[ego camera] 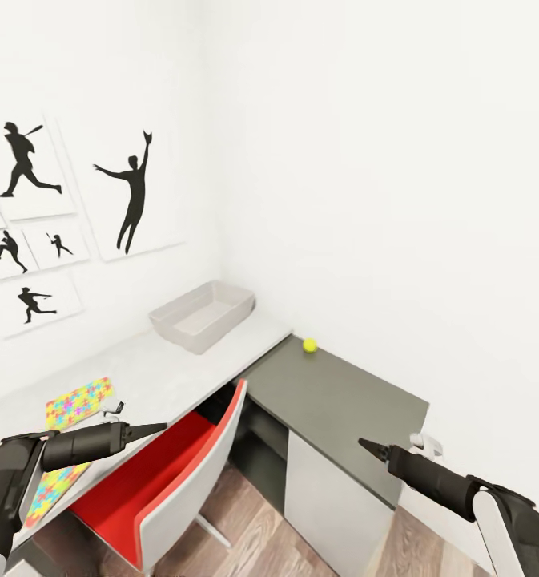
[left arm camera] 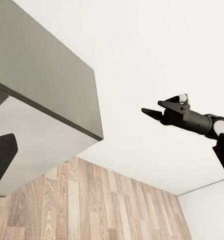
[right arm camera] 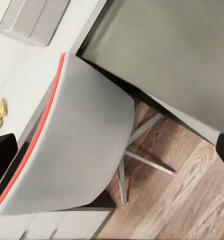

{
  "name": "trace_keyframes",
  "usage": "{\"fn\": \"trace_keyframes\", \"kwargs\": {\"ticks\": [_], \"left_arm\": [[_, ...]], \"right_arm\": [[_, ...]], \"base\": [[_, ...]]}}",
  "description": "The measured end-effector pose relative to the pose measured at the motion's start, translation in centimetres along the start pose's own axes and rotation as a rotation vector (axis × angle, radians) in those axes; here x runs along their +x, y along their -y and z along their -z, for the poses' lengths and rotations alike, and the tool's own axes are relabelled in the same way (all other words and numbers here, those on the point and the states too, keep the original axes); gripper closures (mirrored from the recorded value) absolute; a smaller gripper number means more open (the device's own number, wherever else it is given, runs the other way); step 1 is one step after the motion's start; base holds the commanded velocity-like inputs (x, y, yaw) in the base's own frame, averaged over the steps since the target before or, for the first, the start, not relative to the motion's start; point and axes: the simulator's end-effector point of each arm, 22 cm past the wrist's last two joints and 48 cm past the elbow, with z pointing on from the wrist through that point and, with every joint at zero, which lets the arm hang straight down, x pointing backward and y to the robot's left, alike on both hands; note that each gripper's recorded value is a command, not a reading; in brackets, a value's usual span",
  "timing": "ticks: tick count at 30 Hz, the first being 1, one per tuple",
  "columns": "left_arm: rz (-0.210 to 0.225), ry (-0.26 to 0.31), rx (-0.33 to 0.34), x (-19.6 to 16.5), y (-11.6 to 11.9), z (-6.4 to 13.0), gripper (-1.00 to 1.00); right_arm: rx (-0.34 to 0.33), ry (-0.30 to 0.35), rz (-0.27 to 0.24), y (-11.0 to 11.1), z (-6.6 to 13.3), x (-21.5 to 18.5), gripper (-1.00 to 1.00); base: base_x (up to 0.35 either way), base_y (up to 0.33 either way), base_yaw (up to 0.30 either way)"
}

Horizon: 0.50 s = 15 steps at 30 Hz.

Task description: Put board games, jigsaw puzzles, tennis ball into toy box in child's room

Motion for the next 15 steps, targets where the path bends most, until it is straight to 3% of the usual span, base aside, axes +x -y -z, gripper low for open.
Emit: {"fn": "trace_keyframes", "kwargs": {"ticks": [15], "left_arm": [[0.004,-0.002,0.001,0.10,-0.11,-0.07,-1.00]], "right_arm": [[0.004,-0.003,-0.001,0.18,-0.07,0.10,-1.00]], "base": [[0.007,-0.031,0.288]]}}
